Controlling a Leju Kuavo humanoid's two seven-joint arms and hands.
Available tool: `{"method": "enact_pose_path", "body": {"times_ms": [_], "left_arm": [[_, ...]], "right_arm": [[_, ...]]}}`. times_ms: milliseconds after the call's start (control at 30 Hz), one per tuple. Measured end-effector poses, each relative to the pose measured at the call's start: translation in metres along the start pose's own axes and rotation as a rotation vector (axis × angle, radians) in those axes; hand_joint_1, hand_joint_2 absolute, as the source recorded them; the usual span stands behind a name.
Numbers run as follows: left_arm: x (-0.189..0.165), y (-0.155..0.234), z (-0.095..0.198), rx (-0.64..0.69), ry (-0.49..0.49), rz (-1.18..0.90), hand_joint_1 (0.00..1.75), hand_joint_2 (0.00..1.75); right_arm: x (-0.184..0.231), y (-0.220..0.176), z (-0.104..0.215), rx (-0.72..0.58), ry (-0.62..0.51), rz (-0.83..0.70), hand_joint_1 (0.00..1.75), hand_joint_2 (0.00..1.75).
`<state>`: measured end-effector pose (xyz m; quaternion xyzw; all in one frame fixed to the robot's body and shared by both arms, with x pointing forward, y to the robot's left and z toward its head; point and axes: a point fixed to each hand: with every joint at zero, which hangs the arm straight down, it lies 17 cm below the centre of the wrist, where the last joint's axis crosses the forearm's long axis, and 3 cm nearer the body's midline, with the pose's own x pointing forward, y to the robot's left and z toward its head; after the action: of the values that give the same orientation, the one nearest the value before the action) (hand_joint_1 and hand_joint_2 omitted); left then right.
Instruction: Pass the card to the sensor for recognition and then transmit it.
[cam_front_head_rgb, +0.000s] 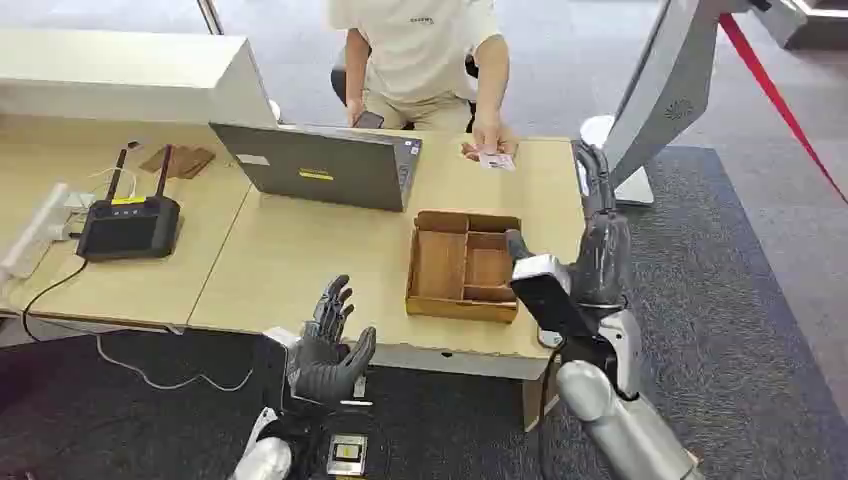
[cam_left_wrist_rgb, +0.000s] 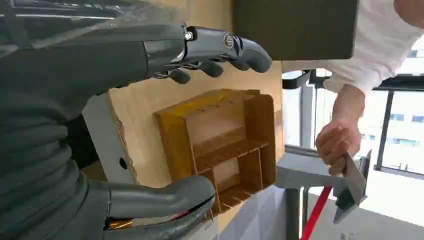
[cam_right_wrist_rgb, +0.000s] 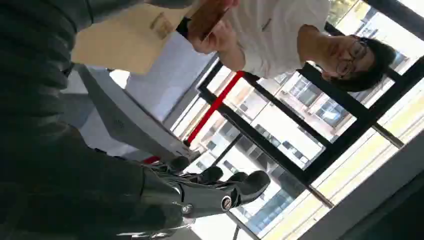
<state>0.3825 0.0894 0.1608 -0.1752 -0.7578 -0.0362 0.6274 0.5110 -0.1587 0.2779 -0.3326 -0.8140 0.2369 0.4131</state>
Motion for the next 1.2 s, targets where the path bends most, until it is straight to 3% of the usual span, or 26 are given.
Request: {"method": "enact_pose_path", "body": {"times_ms": [100,267,833,867,900,933,1200], "left_arm": [[0.0,-0.007,-0.003,-0.019,0.002,0.005,0.0,1.75],[-0.002,-0.011,-0.006,-0.031,0.005,0.003,0.0,1.75],[-0.01,-0.012,-0.005,-0.037,0.021,-0.009,0.0,1.75],[-0.01,-0.012,-0.005,-0.037,0.022,-0.011,0.0,1.75],[-0.01,-0.012,-0.005,-0.037,0.022,-0.012,0.0,1.75],[-0.01,-0.012,-0.005,-0.037,0.022,-0.013,0.0,1.75],[-0.011,-0.012,-0.003,-0.036,0.021,-0.015,0.0,1.75]], "right_arm": [[-0.014,0.006,-0.023,0.017,-0.011,0.157,0.0,1.75],[-0.038,0.03,-0.033,0.087,0.014,0.298,0.0,1.75],[-0.091,0.077,-0.014,0.271,0.116,0.46,0.0,1.75],[-0.093,0.079,-0.014,0.28,0.118,0.467,0.09,1.75],[-0.094,0.08,-0.013,0.286,0.121,0.471,1.48,1.75],[-0.096,0.081,-0.013,0.289,0.125,0.473,1.69,1.75],[-0.105,0.088,-0.007,0.316,0.14,0.458,1.75,1.75]]}}
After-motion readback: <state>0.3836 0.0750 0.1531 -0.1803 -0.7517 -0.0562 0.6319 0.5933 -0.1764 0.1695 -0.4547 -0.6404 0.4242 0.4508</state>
